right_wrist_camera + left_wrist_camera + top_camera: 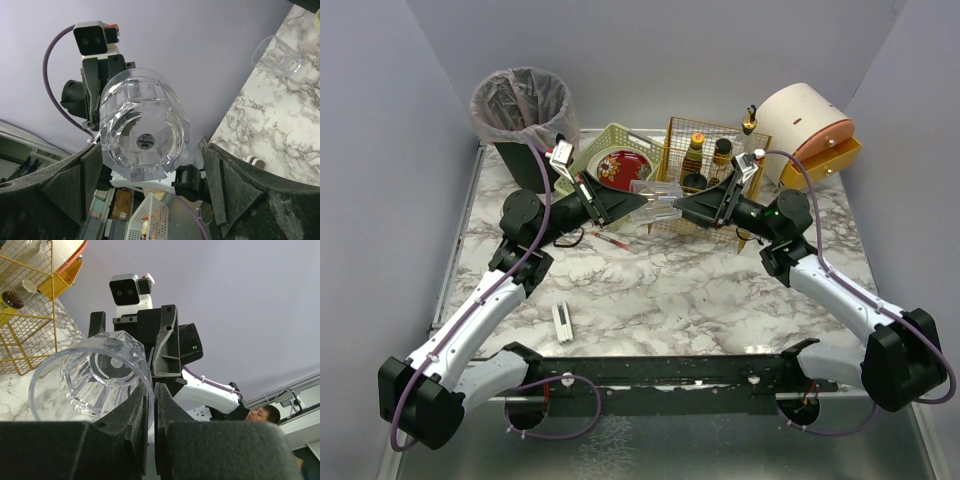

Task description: Clear the kitchen counter

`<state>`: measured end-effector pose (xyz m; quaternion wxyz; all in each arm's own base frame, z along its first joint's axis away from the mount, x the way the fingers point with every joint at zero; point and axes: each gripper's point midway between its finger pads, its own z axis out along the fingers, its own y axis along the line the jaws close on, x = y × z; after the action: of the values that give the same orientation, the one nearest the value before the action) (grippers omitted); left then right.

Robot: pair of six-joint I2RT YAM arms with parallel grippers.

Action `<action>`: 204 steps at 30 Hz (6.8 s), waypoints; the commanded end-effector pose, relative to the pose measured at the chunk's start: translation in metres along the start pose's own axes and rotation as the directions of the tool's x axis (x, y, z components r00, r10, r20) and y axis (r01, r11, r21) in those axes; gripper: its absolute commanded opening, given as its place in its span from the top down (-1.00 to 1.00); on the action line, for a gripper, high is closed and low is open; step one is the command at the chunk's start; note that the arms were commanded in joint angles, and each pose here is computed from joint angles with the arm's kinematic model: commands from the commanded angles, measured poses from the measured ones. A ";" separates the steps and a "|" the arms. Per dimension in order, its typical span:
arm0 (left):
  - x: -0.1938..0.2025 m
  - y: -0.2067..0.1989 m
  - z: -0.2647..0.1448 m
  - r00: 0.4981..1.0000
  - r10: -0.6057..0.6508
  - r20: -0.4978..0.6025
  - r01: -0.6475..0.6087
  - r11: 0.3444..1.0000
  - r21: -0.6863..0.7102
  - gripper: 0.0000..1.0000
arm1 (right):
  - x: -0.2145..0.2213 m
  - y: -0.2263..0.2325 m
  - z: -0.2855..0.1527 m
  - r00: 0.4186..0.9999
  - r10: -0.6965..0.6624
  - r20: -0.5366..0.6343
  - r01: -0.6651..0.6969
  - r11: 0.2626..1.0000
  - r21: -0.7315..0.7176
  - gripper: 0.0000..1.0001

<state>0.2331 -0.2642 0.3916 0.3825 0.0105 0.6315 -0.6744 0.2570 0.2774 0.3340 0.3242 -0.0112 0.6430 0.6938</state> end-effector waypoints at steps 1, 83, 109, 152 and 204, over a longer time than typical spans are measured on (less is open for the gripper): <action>-0.004 -0.028 -0.003 0.999 0.040 0.017 -0.042 0.995 0.091 1.00 | 0.005 0.018 0.004 0.999 -0.017 -0.038 0.014 0.996 -0.084 -0.69; -0.061 0.359 0.000 0.736 0.214 -0.642 -0.677 0.207 -0.706 -0.98 | -0.004 -0.084 -0.127 0.900 -0.429 -0.072 0.339 0.589 0.733 0.99; 0.073 0.317 -0.033 0.776 -0.035 -0.630 -0.539 0.482 -0.691 -0.98 | 0.005 -0.084 -0.132 0.917 -0.397 -0.044 0.300 0.611 0.733 0.99; -0.102 0.164 -0.156 0.874 0.422 -0.242 -0.379 0.279 -0.882 -0.98 | 0.001 -0.061 -0.019 0.792 -0.470 -0.389 0.606 0.534 0.590 0.99; -0.092 0.199 -0.275 0.871 0.457 -0.180 -0.125 -0.148 -0.981 -0.98 | 0.080 -0.237 0.127 0.246 -0.288 -0.925 0.897 0.429 0.105 0.99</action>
<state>0.2721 0.0353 0.2154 0.4773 -0.2013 0.8486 0.1077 0.3738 0.4133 0.1267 0.2743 -0.4514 0.8395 0.1278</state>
